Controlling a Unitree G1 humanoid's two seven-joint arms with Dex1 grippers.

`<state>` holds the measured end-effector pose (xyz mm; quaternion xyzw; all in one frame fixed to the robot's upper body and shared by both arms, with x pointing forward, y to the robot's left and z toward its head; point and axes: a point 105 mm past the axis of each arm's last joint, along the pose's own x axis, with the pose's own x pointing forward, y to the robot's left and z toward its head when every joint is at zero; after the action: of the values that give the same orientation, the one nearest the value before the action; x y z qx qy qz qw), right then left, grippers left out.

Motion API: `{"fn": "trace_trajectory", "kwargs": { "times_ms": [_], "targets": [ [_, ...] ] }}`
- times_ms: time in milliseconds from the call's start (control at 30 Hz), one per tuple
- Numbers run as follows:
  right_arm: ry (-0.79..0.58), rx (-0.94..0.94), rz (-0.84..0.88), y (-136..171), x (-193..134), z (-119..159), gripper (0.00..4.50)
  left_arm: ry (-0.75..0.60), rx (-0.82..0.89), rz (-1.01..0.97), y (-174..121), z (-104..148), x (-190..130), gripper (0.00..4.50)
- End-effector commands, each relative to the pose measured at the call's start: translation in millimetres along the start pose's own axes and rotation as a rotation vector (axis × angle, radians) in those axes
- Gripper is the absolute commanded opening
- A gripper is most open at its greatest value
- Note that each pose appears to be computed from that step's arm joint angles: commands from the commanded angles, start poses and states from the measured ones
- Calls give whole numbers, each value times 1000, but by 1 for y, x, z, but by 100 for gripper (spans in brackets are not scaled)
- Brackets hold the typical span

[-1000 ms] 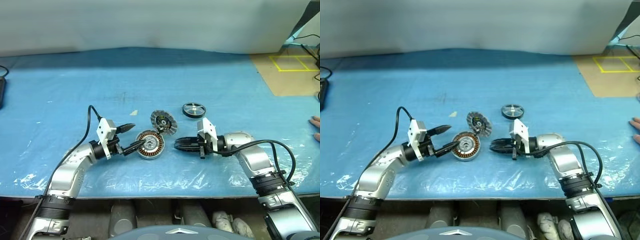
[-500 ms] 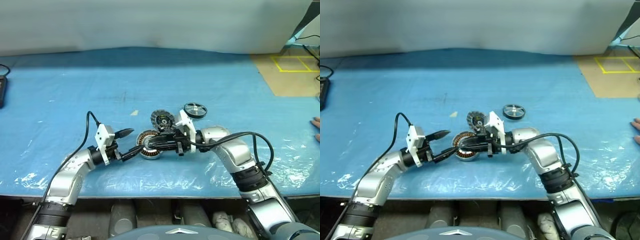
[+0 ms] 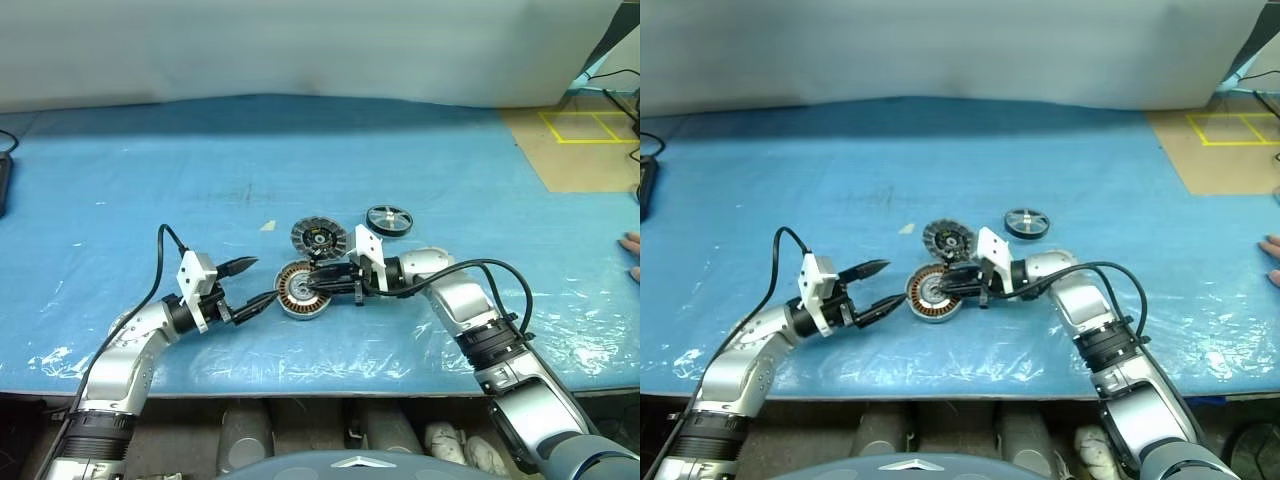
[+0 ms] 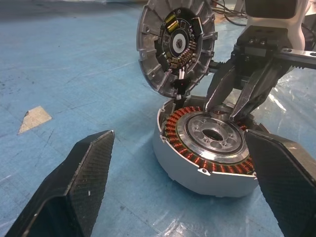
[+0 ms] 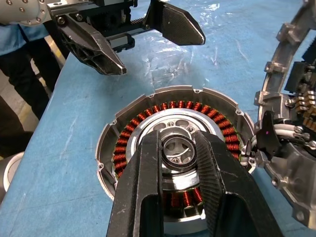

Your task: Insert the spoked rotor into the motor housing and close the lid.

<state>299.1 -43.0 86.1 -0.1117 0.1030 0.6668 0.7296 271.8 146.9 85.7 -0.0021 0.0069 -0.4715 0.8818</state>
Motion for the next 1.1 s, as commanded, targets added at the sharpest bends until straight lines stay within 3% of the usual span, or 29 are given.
{"fn": "trace_trajectory", "kwargs": {
  "times_ms": [33, 500, 1100],
  "targets": [
    [-48, -54, 36, 3, 2, 19, 55, -38, 37, -21, -3, 12, 1, 443],
    [-18, -91, 39, -4, 18, 13, 55, -24, 29, -32, -5, 10, -1, 443],
    [6, -80, 49, -3, 14, 4, 55, -19, 39, -25, -4, 10, 0, 443]
  ]
}}
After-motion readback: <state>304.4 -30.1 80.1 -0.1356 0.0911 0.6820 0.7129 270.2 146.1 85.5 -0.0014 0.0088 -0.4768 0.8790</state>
